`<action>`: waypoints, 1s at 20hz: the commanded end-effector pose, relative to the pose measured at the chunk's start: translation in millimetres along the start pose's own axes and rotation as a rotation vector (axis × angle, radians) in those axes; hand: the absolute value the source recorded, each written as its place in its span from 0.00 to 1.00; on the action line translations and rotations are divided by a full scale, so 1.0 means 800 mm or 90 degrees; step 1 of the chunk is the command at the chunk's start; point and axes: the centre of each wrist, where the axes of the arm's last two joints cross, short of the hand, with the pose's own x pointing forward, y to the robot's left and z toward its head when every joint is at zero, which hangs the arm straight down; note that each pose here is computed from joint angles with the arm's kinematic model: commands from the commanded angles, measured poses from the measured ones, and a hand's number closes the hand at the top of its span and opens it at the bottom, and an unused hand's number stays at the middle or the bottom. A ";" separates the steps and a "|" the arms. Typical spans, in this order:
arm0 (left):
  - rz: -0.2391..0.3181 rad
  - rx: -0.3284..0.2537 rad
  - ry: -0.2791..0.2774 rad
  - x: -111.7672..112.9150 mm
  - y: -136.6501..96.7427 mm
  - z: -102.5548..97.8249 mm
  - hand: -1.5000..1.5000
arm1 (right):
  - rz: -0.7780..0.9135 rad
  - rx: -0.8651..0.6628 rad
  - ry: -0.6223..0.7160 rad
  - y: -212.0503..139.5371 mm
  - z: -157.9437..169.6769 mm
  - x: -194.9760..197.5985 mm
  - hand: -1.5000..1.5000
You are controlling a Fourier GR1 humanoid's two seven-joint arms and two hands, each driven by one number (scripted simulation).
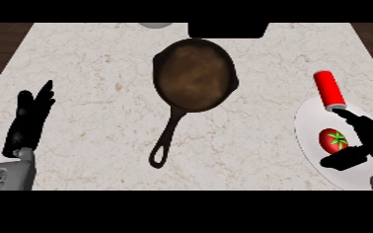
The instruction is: Pick the tomato from the plate and place it in the pan
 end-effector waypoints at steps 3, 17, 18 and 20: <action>-0.005 0.001 0.004 -0.005 0.015 -0.004 0.50 | 0.078 -0.060 -0.034 0.008 -0.013 -0.015 1.00; 0.003 0.000 -0.006 -0.004 -0.011 -0.003 0.50 | 0.248 -0.048 -0.269 -0.012 -0.009 0.022 1.00; -0.001 -0.013 -0.005 -0.003 -0.015 0.006 0.50 | 0.283 -0.039 -0.327 -0.002 0.000 0.032 1.00; -0.005 0.007 0.002 -0.008 0.011 -0.001 0.50 | 0.280 -0.065 -0.351 0.004 -0.006 0.032 1.00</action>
